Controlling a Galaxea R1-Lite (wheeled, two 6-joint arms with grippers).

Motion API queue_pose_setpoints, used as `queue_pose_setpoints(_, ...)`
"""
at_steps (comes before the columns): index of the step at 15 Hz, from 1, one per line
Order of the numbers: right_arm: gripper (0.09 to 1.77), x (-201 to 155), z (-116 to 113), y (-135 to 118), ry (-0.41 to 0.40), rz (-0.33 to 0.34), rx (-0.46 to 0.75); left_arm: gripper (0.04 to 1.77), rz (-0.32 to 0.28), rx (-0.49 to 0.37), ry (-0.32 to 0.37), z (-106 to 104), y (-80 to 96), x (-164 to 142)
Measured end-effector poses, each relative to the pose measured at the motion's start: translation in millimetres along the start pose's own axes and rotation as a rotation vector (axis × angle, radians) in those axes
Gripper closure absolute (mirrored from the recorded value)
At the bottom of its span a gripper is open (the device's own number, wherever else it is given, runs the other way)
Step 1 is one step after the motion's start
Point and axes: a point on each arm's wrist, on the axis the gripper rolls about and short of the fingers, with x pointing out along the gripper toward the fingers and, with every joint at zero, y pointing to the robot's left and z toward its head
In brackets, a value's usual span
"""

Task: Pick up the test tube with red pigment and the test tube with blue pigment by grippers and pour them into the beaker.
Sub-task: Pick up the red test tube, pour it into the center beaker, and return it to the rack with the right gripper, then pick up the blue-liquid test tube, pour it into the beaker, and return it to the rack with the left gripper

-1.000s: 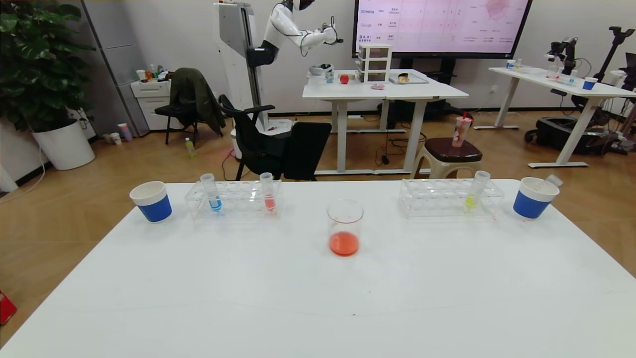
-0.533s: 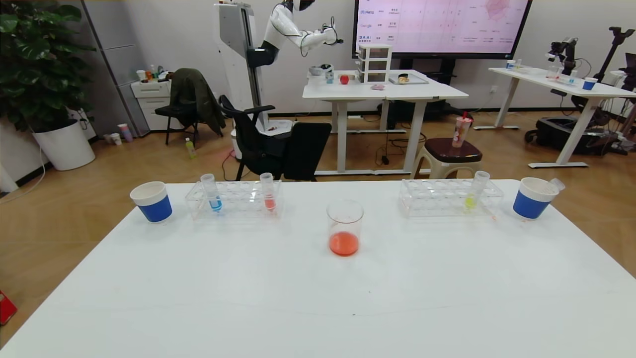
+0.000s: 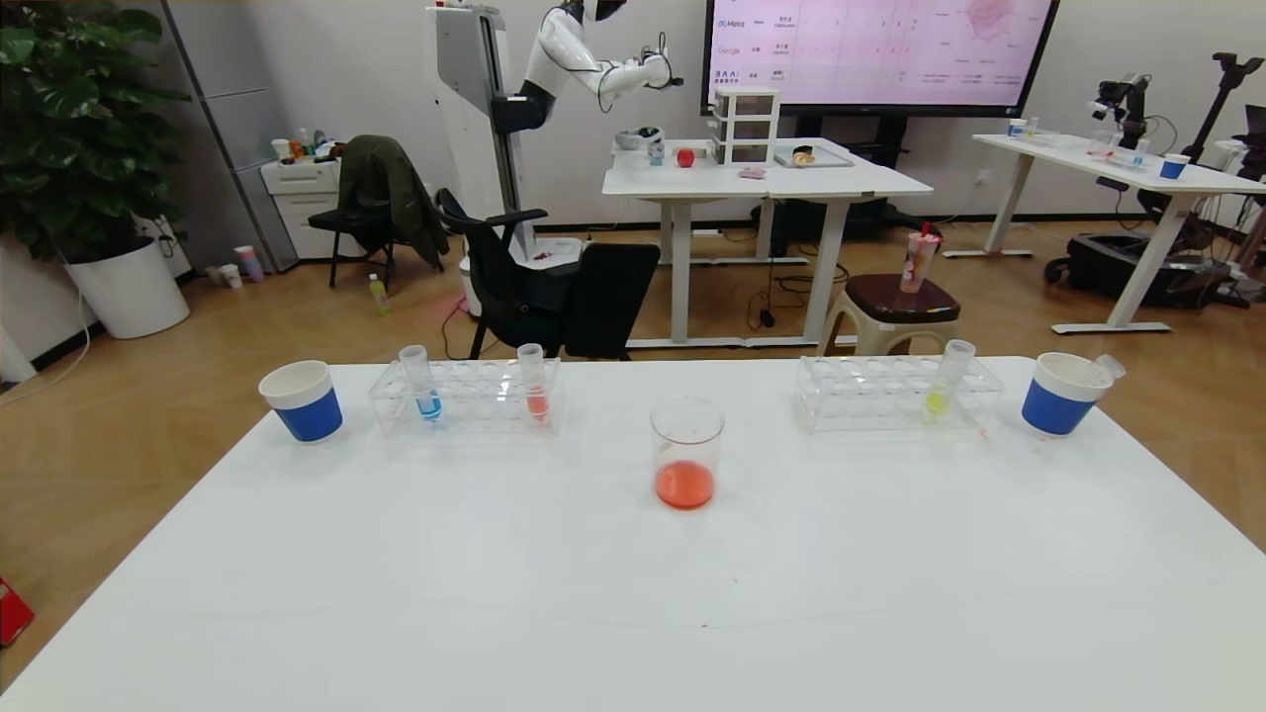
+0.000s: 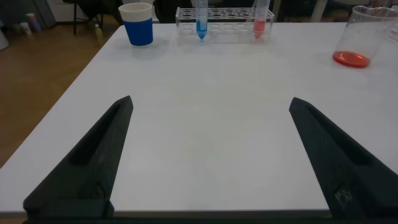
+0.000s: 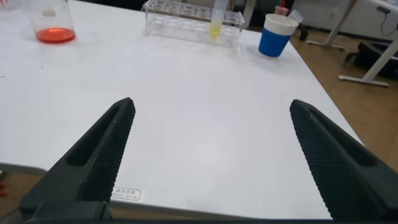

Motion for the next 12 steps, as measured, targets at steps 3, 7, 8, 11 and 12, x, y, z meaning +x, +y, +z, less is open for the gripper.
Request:
queue_pose_setpoints(3, 0.12, 1, -1, 0, -0.001, 0.000, 0.013, 0.06, 0.000, 0.000, 0.000, 0, 0.0, 0)
queue_pose_setpoints(7, 0.12, 1, -2, 0, -0.006, -0.004, 0.048, 0.06, 0.000, 0.003, 0.000, 0, 0.0, 0)
queue_pose_setpoints(8, 0.12, 1, -2, 0, -0.006, -0.004, 0.048, 0.06, -0.001, 0.008, -0.003, 0, 0.0, 0)
queue_pose_setpoints(11, 0.12, 1, -2, 0, -0.005, -0.005, 0.049, 0.06, -0.018, 0.030, -0.066, 18, -0.3, -4)
queue_pose_setpoints(12, 0.12, 1, -2, 0, -0.005, -0.005, 0.049, 0.06, -0.027, 0.037, -0.077, 28, -0.5, -4)
